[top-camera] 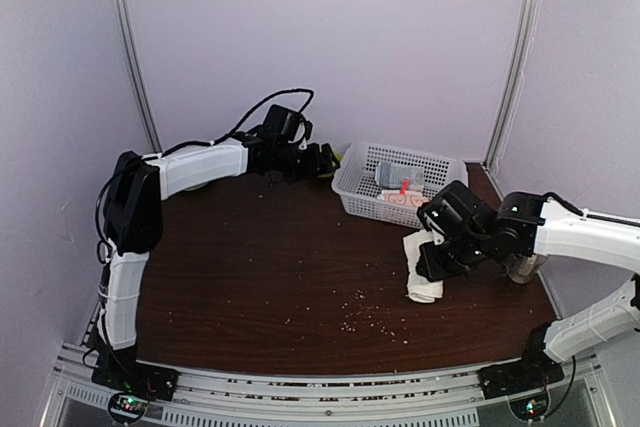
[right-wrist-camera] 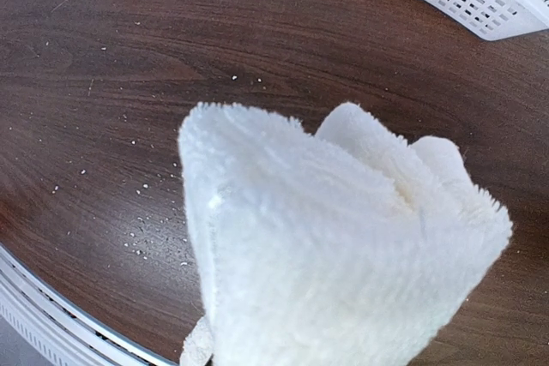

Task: Roll the towels
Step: Pick up the towel from the center of the board, then move the storage box to the center of the board, then adjust the towel in the storage box.

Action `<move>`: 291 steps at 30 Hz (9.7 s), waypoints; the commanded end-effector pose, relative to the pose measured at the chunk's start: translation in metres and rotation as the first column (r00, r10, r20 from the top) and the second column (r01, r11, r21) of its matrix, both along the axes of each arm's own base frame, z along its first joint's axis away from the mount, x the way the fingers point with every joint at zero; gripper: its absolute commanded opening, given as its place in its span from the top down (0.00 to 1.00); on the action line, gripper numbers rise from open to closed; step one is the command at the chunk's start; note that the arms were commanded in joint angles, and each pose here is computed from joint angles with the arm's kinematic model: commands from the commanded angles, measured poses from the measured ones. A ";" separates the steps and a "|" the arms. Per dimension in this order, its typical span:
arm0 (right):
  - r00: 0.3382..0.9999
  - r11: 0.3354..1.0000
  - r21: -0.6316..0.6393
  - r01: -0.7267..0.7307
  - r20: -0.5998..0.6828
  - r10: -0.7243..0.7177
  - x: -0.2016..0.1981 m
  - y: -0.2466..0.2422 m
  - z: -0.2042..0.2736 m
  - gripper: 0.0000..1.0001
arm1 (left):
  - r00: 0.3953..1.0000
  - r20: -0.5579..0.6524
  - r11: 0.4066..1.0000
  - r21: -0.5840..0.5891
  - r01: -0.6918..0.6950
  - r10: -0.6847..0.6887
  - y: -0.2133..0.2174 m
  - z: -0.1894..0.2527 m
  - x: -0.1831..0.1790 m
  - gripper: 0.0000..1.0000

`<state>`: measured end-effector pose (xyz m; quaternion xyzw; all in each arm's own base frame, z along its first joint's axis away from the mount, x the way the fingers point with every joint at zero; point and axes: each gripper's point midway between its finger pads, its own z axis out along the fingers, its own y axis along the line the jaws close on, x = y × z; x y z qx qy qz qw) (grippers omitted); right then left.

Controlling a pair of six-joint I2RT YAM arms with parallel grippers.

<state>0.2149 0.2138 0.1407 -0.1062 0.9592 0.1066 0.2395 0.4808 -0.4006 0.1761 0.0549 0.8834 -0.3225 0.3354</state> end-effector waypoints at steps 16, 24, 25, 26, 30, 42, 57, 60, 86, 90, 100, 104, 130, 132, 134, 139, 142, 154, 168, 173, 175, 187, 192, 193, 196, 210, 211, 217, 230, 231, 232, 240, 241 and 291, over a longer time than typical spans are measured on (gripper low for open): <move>0.991 0.998 0.068 -0.004 0.133 -0.005 -0.004 -0.025 0.060 1.00 | 0.992 -0.057 0.993 -0.046 0.107 -0.110 -0.032 -0.033 0.032 0.27; 0.980 0.998 0.054 0.030 0.195 -0.041 -0.001 -0.039 0.083 1.00 | 0.983 -0.102 0.988 -0.046 0.146 -0.150 -0.044 -0.059 0.023 0.45; 0.978 0.998 0.049 0.033 0.203 -0.043 -0.001 -0.041 0.086 1.00 | 0.983 -0.107 0.988 -0.048 0.148 -0.152 -0.044 -0.060 0.023 0.50; 0.977 0.998 0.046 0.037 0.208 -0.046 -0.001 -0.043 0.089 1.00 | 0.982 -0.106 0.987 -0.053 0.151 -0.156 -0.046 -0.060 0.022 0.55; 0.972 0.998 0.046 0.052 0.226 -0.061 0.000 -0.047 0.098 1.00 | 0.983 -0.097 0.987 -0.063 0.148 -0.153 -0.047 -0.052 0.020 0.73; 0.964 0.994 0.076 0.082 0.249 -0.098 -0.001 -0.054 0.110 1.00 | 0.984 -0.113 0.990 -0.030 0.138 -0.141 -0.039 -0.053 0.009 0.97; 0.952 0.991 0.115 0.074 0.288 -0.105 0.006 -0.047 0.127 1.00 | 0.967 -0.247 0.998 0.025 0.064 -0.055 0.006 -0.059 -0.069 1.00; 0.952 0.989 0.136 0.059 0.291 -0.097 0.009 -0.039 0.126 1.00 | 0.953 -0.304 0.999 0.043 0.013 0.000 0.021 -0.068 -0.108 1.00; 0.968 0.944 0.320 -0.082 0.249 0.000 0.008 0.015 0.131 1.00 | 0.926 -0.148 0.932 0.163 -0.325 0.348 0.118 -0.022 -0.242 0.08; 0.966 0.946 0.308 -0.098 0.259 0.015 0.004 0.011 0.131 1.00 | 0.995 -0.031 0.957 0.278 -0.087 0.099 0.102 0.003 -0.197 0.05; 0.965 0.967 0.248 -0.062 0.263 -0.005 0.000 -0.009 0.126 1.00 | 0.936 -0.005 0.706 0.655 0.269 -0.352 0.056 -0.026 -0.106 0.04; 0.965 0.967 0.250 -0.054 0.262 -0.014 -0.001 -0.012 0.126 1.00 | 0.901 0.009 0.662 0.681 0.312 -0.434 0.049 -0.030 -0.082 0.03; 0.962 0.982 0.183 -0.033 0.274 -0.018 0.000 -0.024 0.119 1.00 | 0.739 -0.041 0.402 0.818 0.411 -0.673 0.021 -0.075 -0.028 0.36; 0.961 0.982 0.184 -0.034 0.276 -0.019 0.000 -0.023 0.119 1.00 | 0.744 -0.038 0.410 0.815 0.410 -0.668 0.022 -0.072 -0.029 0.47; 0.961 0.982 0.184 -0.033 0.276 -0.020 0.001 -0.023 0.119 1.00 | 0.755 -0.041 0.419 0.811 0.408 -0.654 0.025 -0.071 -0.032 0.56; 0.962 0.981 0.190 -0.037 0.273 -0.016 0.003 -0.019 0.118 1.00 | 0.803 -0.054 0.442 0.812 0.381 -0.593 0.040 -0.068 -0.038 0.72; 0.963 0.981 0.192 -0.036 0.270 -0.017 0.005 -0.016 0.116 1.00 | 0.831 -0.069 0.458 0.808 0.371 -0.552 0.050 -0.067 -0.046 0.87; 0.966 0.975 0.218 -0.052 0.257 -0.006 0.015 0.005 0.111 1.00 | 0.915 -0.190 0.611 0.694 0.381 -0.356 0.079 -0.078 -0.093 1.00; 0.985 0.950 0.310 0.026 0.155 -0.078 0.047 0.033 0.103 1.00 | 0.885 -0.406 0.891 0.454 -0.021 0.228 0.100 -0.130 -0.186 1.00; 0.990 0.920 0.390 0.030 0.114 -0.081 0.065 0.050 0.111 1.00 | 0.810 -0.480 0.896 0.428 -0.117 0.335 0.093 -0.145 -0.202 1.00; 0.993 0.916 0.401 0.029 0.090 -0.071 0.071 0.056 0.110 1.00 | 0.803 -0.500 0.910 0.396 -0.122 0.325 0.085 -0.147 -0.204 1.00; 0.992 0.973 0.205 0.102 0.053 -0.115 0.119 0.056 0.084 1.00 | 0.833 -0.503 0.943 0.328 -0.062 0.230 0.076 -0.131 -0.208 0.28; 0.992 0.992 0.060 0.109 0.064 -0.113 0.136 0.050 0.077 1.00 | 0.865 -0.469 0.950 0.313 -0.024 0.177 0.077 -0.111 -0.203 0.16; 0.992 0.994 0.027 0.107 0.062 -0.108 0.138 0.048 0.074 1.00 | 0.872 -0.461 0.951 0.310 -0.018 0.166 0.076 -0.106 -0.202 0.15; 0.993 0.992 -0.073 0.106 0.062 -0.102 0.147 0.043 0.065 1.00 | 0.887 -0.441 0.957 0.289 -0.007 0.139 0.072 -0.094 -0.199 0.13; 0.996 0.937 -0.340 0.082 0.008 -0.085 0.181 0.035 0.026 1.00 | 0.907 -0.401 0.966 0.257 -0.022 0.127 0.081 -0.075 -0.186 0.08; 0.997 0.935 -0.348 0.073 -0.008 -0.081 0.180 0.034 0.021 1.00 | 0.909 -0.399 0.969 0.247 -0.020 0.121 0.079 -0.075 -0.185 0.09; 0.993 0.928 -0.370 0.040 -0.087 -0.077 0.175 0.029 -0.004 1.00 | 0.909 -0.402 0.975 0.222 -0.018 0.108 0.074 -0.078 -0.178 0.18; 0.980 0.963 -0.266 -0.050 -0.196 -0.004 0.172 0.061 -0.031 1.00 | 0.890 -0.450 0.985 0.173 0.008 0.072 0.063 -0.093 -0.183 0.32; 0.979 0.965 -0.257 -0.053 -0.206 -0.001 0.172 0.063 -0.034 1.00 | 0.890 -0.451 0.985 0.172 0.007 0.072 0.063 -0.093 -0.183 0.32; 0.977 0.967 -0.249 -0.056 -0.211 0.002 0.172 0.065 -0.035 1.00 | 0.889 -0.451 0.985 0.172 0.008 0.071 0.063 -0.093 -0.184 0.32; 0.969 0.995 -0.084 -0.061 -0.245 0.039 0.170 0.097 -0.034 1.00 | 0.899 -0.431 0.984 0.179 -0.002 0.081 0.070 -0.081 -0.185 0.32; 0.967 0.995 -0.070 -0.065 -0.250 0.046 0.169 0.101 -0.035 1.00 | 0.902 -0.423 0.983 0.183 -0.002 0.081 0.072 -0.077 -0.186 0.32; 0.984 0.966 -0.244 0.086 -0.134 -0.121 0.198 0.031 -0.005 1.00 | 0.971 -0.238 0.998 0.055 0.035 -0.021 0.067 0.015 -0.154 0.43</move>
